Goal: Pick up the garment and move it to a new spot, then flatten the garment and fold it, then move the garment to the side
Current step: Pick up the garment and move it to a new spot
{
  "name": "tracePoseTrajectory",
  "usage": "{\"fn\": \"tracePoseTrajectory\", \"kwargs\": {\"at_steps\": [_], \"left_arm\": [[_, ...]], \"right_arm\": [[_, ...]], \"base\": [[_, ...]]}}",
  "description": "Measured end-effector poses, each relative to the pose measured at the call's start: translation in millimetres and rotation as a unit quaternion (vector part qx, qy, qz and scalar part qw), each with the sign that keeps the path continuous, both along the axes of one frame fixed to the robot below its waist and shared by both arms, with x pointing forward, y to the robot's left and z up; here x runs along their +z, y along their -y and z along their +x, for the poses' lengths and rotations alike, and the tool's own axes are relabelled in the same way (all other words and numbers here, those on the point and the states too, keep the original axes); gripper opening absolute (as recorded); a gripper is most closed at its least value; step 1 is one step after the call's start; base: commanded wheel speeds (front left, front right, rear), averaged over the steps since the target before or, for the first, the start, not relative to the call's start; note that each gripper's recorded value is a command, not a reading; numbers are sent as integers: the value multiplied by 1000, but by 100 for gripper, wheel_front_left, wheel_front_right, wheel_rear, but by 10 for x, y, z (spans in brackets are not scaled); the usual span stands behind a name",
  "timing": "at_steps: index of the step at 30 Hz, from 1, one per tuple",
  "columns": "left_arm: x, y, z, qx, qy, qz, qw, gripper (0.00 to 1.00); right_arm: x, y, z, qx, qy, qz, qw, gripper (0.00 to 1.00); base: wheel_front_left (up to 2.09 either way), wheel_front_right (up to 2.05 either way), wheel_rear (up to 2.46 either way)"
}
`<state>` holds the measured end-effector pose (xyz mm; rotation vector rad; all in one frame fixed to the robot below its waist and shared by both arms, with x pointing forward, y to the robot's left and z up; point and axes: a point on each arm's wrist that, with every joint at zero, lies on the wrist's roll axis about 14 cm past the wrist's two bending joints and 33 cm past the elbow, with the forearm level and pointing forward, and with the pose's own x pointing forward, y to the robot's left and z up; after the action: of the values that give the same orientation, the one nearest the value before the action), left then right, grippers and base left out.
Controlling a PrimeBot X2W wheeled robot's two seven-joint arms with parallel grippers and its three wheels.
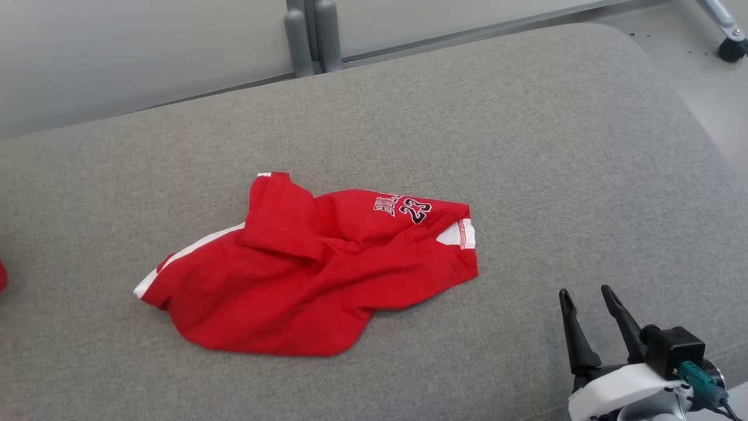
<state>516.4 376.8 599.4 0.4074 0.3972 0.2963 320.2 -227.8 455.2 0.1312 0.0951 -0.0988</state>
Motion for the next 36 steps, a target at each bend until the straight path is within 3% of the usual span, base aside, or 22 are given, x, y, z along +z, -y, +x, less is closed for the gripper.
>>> {"fn": "tracePoseTrajectory", "kwargs": {"at_steps": [4, 15, 21, 22, 24, 36], "left_arm": [[-215, -185, -5, 17, -25, 27, 999, 0], [-1435, 271, 12, 41, -41, -124, 991, 0], [-1819, 301, -191, 64, -57, -151, 985, 0], [-1837, 295, -219, 67, -59, -151, 985, 22], [-1839, 278, -258, 73, -52, -154, 984, 100], [-1472, 306, -387, 79, 51, -199, 975, 100]], "right_arm": [[-24, 19, 65, -7, -3, 7, 1000, 100], [-179, 5, 221, -7, -26, 12, 1000, 100], [-193, -8, 272, 5, -29, 5, 1000, 100], [-182, 5, 267, 5, -28, 3, 1000, 100], [-160, 26, 259, 4, -25, 1, 1000, 100], [-111, -126, 129, 19, -14, 14, 1000, 100]], "base": [[0, 0, 0], [0, 0, 0], [0, 0, 0], [0, 0, 0], [0, 0, 0], [0, 0, 0]]}}
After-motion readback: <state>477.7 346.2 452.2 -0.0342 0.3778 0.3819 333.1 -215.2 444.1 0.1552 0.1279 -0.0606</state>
